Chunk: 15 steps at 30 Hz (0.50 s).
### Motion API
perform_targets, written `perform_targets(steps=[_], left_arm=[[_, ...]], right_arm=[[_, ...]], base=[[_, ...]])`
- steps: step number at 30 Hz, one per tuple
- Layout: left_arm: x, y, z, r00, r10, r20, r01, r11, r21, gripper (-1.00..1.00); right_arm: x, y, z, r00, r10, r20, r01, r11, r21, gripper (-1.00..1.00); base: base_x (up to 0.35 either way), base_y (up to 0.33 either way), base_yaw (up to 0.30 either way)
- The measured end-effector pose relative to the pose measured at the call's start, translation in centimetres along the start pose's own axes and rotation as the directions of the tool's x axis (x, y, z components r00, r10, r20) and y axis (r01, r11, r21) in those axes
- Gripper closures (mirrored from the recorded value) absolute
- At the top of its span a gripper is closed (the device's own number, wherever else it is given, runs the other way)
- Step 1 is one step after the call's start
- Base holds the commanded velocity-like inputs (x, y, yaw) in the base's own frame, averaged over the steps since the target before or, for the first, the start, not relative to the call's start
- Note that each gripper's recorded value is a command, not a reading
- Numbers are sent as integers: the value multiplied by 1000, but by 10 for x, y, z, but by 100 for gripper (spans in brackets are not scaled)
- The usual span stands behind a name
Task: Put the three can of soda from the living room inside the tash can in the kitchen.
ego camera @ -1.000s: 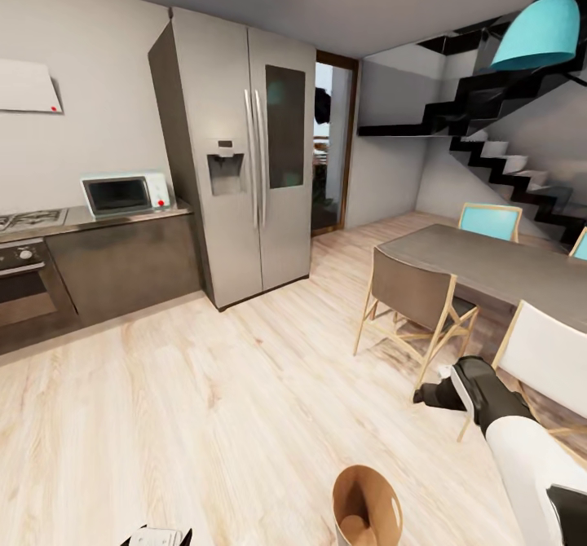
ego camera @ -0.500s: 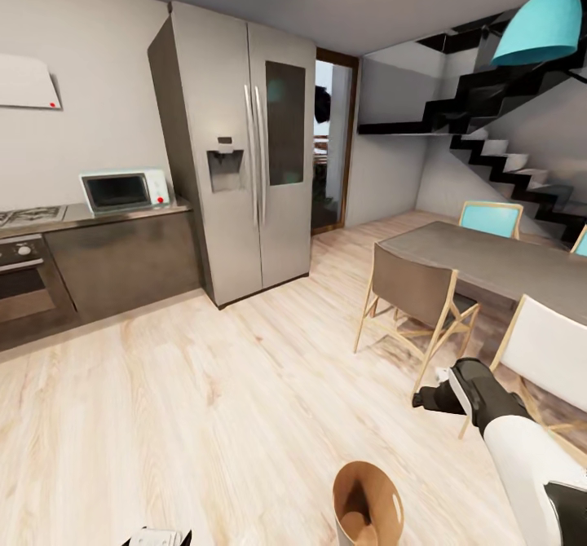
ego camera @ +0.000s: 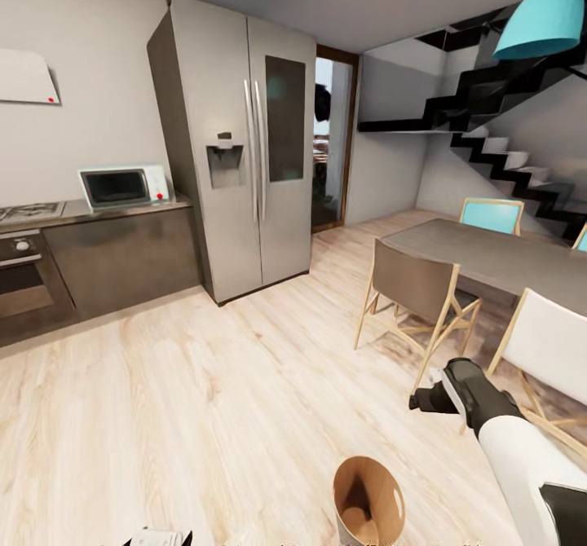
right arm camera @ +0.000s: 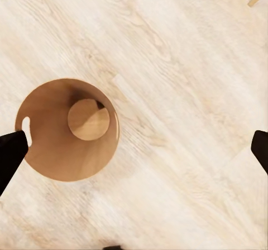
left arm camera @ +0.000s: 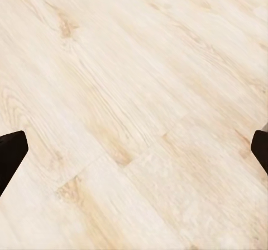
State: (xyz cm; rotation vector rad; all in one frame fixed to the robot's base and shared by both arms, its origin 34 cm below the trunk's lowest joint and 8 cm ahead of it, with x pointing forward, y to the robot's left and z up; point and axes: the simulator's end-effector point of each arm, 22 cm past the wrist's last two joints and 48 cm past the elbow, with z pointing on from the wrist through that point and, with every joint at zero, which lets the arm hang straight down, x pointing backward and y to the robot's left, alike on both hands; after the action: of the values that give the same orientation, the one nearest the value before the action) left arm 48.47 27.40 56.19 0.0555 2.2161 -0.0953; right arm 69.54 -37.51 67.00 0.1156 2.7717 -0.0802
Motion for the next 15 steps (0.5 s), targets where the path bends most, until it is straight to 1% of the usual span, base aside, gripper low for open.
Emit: perform_targets(steps=[6, 15], left_arm=[[12, 0, 6, 1000, 0, -6, 0, 1000, 0, -100], [33, 1, 15, 1000, -1, -19, 1, 1000, 0, -100]], right_arm=[[7, 1, 14, 1000, -14, -8, 14, 1000, 6, -100], [20, 3, 36, 1000, -15, -22, 15, 1000, 5, -100]], base=[[0, 0, 0], [0, 0, 0]])
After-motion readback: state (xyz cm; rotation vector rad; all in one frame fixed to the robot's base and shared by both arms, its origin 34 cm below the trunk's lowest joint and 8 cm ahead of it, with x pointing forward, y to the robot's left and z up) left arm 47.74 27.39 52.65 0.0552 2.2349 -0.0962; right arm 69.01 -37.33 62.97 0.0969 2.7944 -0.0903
